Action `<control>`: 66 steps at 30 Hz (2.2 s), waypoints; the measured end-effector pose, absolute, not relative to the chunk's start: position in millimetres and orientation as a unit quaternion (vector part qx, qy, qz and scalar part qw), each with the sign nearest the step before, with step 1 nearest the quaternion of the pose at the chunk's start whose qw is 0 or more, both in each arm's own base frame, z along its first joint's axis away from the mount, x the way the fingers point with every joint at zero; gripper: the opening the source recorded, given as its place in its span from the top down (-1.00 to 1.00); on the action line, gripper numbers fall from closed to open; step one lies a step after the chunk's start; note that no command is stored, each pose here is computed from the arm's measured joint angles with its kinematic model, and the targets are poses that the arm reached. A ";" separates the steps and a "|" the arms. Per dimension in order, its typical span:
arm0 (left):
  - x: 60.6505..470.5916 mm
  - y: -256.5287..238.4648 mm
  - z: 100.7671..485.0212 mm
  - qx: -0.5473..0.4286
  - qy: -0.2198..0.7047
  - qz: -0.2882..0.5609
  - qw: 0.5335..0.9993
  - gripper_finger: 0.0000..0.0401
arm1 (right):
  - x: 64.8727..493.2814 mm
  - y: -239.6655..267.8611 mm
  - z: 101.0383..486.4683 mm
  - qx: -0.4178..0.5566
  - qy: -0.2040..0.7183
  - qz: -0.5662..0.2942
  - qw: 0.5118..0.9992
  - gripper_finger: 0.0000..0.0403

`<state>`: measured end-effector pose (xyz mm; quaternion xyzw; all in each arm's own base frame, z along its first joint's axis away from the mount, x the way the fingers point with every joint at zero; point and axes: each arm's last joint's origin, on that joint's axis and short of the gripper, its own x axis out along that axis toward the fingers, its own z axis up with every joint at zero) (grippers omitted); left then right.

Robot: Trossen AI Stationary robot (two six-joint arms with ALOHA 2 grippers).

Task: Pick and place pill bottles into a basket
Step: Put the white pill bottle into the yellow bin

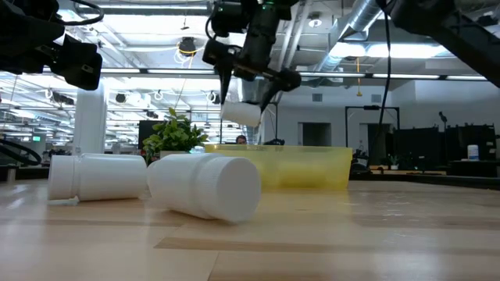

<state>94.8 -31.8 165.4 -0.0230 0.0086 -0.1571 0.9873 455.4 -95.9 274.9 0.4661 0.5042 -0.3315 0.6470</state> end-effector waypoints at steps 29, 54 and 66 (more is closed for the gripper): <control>94.8 -31.8 165.4 -0.023 0.009 -0.157 0.987 0.12 | 461.5 -102.2 190.2 0.488 0.475 -0.396 0.616 -0.68; 94.8 -31.8 165.5 -0.023 0.008 -0.157 0.987 0.12 | 449.5 -98.5 213.9 0.472 0.474 -0.412 0.618 -0.98; 94.8 -31.8 165.5 -0.023 0.008 -0.157 0.987 0.12 | 392.5 -75.4 334.4 0.424 0.397 -0.399 0.710 -0.85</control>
